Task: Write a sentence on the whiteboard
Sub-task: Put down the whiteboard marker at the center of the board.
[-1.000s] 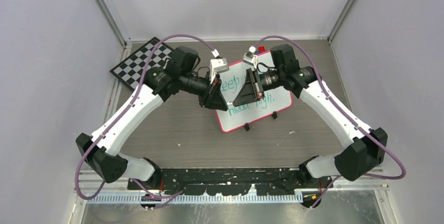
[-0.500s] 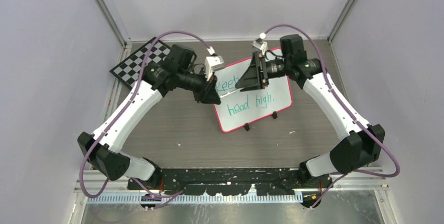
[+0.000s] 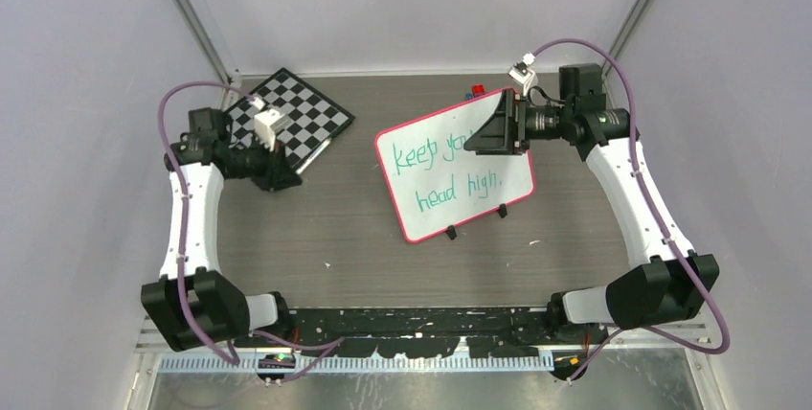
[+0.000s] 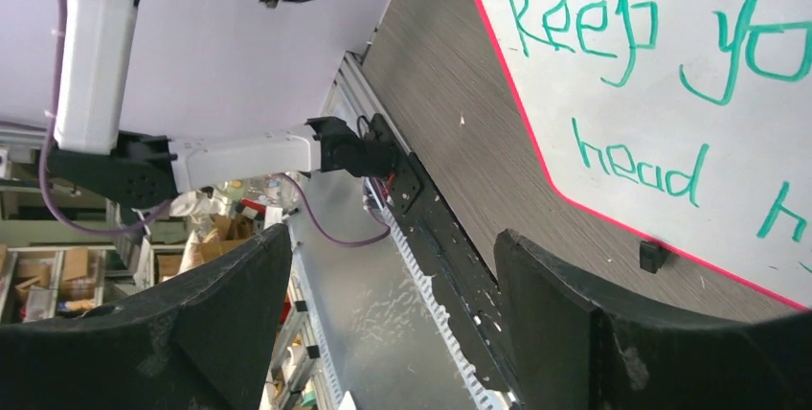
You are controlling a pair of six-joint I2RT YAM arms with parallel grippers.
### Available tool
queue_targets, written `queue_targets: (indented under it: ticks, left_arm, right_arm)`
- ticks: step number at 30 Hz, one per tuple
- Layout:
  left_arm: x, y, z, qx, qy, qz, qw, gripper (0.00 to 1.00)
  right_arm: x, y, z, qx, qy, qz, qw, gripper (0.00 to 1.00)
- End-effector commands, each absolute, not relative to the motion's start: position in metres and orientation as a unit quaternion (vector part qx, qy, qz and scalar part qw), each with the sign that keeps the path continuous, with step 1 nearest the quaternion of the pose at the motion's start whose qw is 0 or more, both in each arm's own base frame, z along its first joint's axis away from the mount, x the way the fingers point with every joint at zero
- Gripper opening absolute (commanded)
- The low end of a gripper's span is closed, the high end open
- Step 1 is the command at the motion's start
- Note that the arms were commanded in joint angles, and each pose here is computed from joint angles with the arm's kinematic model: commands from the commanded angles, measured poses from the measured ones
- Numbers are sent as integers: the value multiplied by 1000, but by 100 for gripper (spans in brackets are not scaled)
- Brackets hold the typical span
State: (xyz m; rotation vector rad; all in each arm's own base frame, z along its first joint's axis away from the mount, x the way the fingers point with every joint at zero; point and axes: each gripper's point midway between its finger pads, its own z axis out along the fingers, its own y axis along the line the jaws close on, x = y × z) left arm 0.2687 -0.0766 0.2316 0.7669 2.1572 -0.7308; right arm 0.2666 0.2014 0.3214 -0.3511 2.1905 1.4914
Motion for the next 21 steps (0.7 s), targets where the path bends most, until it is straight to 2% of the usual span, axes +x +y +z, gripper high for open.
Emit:
queue_targets:
  ticks: [1, 9, 17, 21]
  left_arm:
    - [256, -30, 174, 302, 862, -257, 317, 0]
    - [252, 25, 76, 288, 908, -183, 243, 4]
    - [261, 51, 24, 271, 928, -124, 222, 7]
    - [260, 56, 10, 279, 929, -112, 214, 13]
  right_arm:
    - [255, 194, 317, -145, 801, 524, 252, 82]
    - [255, 182, 296, -147, 826, 476, 264, 82]
    - [256, 169, 278, -154, 851, 422, 272, 83]
    - [257, 166, 272, -156, 857, 408, 273, 83]
